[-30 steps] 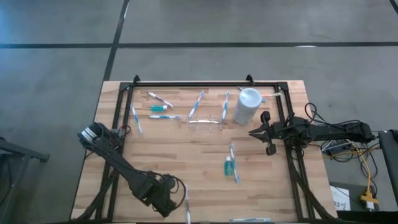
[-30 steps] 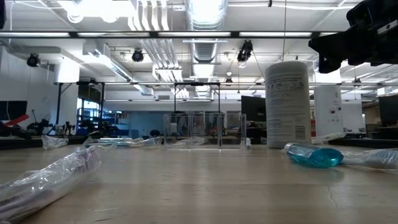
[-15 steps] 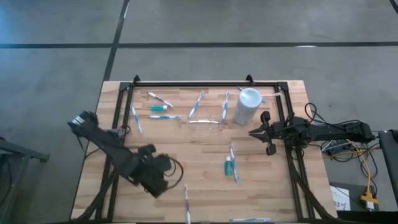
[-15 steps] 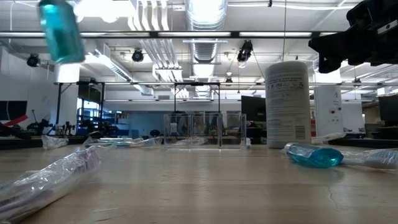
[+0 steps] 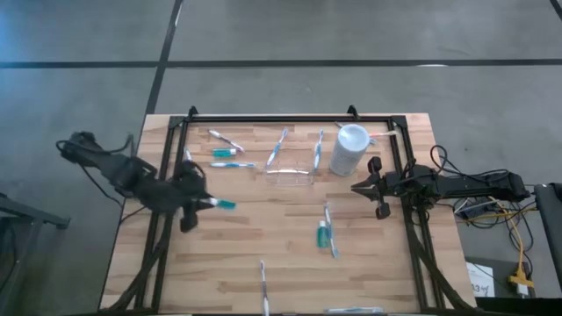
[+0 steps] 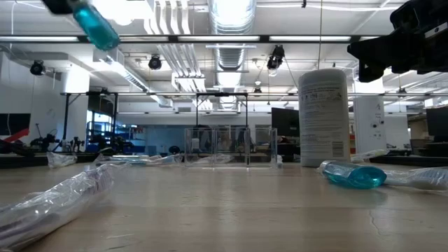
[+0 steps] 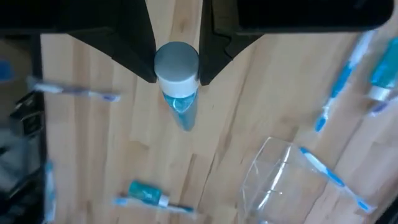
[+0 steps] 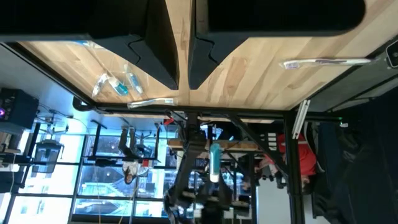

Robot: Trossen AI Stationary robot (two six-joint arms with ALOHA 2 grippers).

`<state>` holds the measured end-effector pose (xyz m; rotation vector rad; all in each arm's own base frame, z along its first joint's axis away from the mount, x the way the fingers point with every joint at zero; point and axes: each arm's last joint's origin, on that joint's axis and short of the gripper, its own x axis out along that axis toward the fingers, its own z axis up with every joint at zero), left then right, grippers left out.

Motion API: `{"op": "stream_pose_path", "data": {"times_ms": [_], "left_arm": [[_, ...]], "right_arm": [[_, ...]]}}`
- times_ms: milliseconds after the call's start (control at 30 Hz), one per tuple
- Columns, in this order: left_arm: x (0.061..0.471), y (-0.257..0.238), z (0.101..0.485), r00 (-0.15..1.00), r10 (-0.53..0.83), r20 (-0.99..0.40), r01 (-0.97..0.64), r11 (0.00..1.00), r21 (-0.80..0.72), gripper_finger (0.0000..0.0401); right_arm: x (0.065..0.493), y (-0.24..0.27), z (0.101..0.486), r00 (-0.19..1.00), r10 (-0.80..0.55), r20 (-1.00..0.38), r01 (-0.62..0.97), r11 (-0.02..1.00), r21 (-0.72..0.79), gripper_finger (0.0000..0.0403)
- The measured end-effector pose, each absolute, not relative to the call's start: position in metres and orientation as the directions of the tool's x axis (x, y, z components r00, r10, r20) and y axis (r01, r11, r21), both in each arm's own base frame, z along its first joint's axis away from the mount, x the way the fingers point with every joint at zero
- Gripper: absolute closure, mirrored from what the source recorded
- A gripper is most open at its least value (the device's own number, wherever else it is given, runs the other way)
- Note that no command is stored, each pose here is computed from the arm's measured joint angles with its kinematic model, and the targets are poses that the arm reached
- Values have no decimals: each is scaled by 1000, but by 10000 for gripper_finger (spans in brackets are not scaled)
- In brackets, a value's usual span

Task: Pick & Place toothbrushing station
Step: Put the mouthwash into the transparent organizer

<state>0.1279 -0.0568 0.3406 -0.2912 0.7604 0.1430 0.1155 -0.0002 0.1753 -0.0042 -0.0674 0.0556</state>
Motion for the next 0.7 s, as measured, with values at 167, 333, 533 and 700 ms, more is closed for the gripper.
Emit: {"op": "stream_pose_path", "data": {"times_ms": [167,333,533,700], "left_arm": [[106,-46,298,761,-21,-649,-208,939,-274,305],[95,-40,265,788,-54,-613,-192,925,-327,305],[95,-39,250,822,-64,-566,-167,923,-347,305],[105,-38,260,848,-85,-523,-146,912,-384,305]], "right_arm": [[116,0,175,996,55,67,-55,998,-9,369],[116,-1,175,997,35,68,-34,999,-8,369],[116,-2,175,998,-3,68,3,1000,-5,369],[116,-2,176,997,-5,74,6,1000,-4,369]]}}
